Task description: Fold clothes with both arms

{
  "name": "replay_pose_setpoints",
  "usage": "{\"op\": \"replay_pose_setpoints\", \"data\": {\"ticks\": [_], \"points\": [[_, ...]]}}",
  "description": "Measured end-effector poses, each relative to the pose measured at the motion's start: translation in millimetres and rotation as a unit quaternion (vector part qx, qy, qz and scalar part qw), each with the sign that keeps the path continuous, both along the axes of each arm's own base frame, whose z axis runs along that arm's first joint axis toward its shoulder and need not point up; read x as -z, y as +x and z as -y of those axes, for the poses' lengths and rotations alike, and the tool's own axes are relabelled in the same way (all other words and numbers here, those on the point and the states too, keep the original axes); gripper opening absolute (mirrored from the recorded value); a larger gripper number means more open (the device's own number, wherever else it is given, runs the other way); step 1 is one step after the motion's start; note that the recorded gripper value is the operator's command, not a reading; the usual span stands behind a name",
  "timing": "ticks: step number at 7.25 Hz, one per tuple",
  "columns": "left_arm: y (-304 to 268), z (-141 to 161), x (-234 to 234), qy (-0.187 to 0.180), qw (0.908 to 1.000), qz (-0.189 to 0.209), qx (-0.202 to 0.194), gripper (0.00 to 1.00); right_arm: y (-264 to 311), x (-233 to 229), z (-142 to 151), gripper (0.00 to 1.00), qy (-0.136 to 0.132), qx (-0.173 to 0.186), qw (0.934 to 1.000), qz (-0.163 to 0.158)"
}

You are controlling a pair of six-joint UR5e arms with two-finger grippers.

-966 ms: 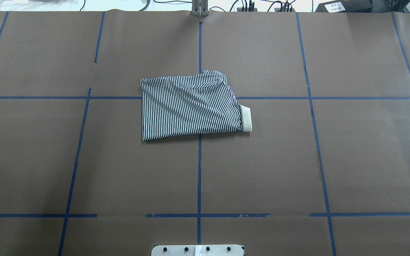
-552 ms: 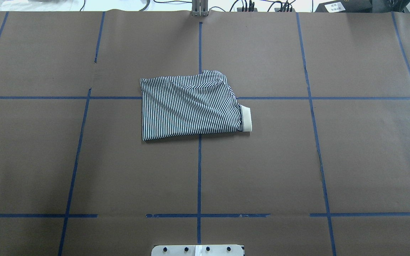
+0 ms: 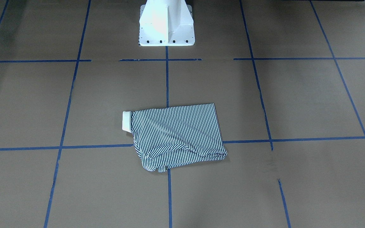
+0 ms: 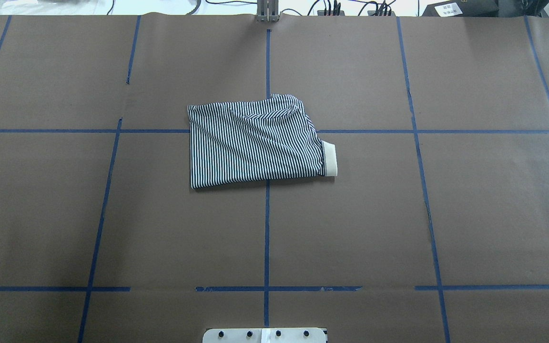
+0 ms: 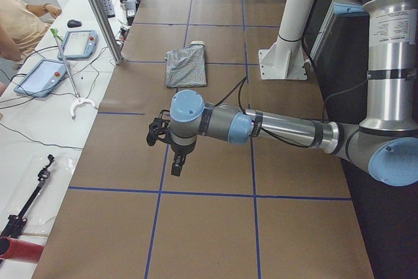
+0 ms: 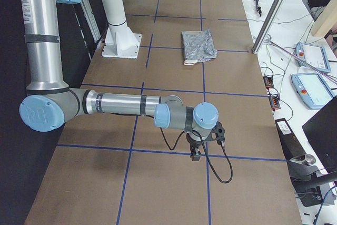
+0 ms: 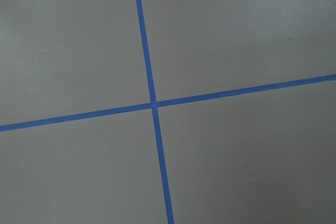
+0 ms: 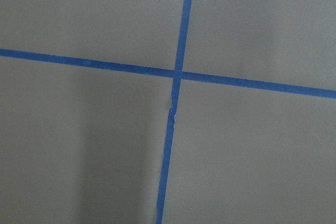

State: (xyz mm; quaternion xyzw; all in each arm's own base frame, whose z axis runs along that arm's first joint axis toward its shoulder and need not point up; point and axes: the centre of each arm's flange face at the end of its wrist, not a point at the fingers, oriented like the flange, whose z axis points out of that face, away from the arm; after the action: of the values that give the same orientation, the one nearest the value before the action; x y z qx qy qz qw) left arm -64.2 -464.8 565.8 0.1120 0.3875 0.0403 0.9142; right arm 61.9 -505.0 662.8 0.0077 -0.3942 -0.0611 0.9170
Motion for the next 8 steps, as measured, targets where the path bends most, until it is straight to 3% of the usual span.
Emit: {"op": "replay_pose_setpoints", "data": {"ticks": [4, 8], "points": [[1, 4, 0, 0.001, 1.0, 0.0, -0.001, 1.0, 0, 22, 18, 1.0, 0.017, -0.003, 0.9998, 0.004], [1, 5, -1, 0.0, 1.0, 0.0, -0.001, 1.0, 12, 37, 16, 1.0, 0.022, -0.015, 0.9996, 0.006]]}}
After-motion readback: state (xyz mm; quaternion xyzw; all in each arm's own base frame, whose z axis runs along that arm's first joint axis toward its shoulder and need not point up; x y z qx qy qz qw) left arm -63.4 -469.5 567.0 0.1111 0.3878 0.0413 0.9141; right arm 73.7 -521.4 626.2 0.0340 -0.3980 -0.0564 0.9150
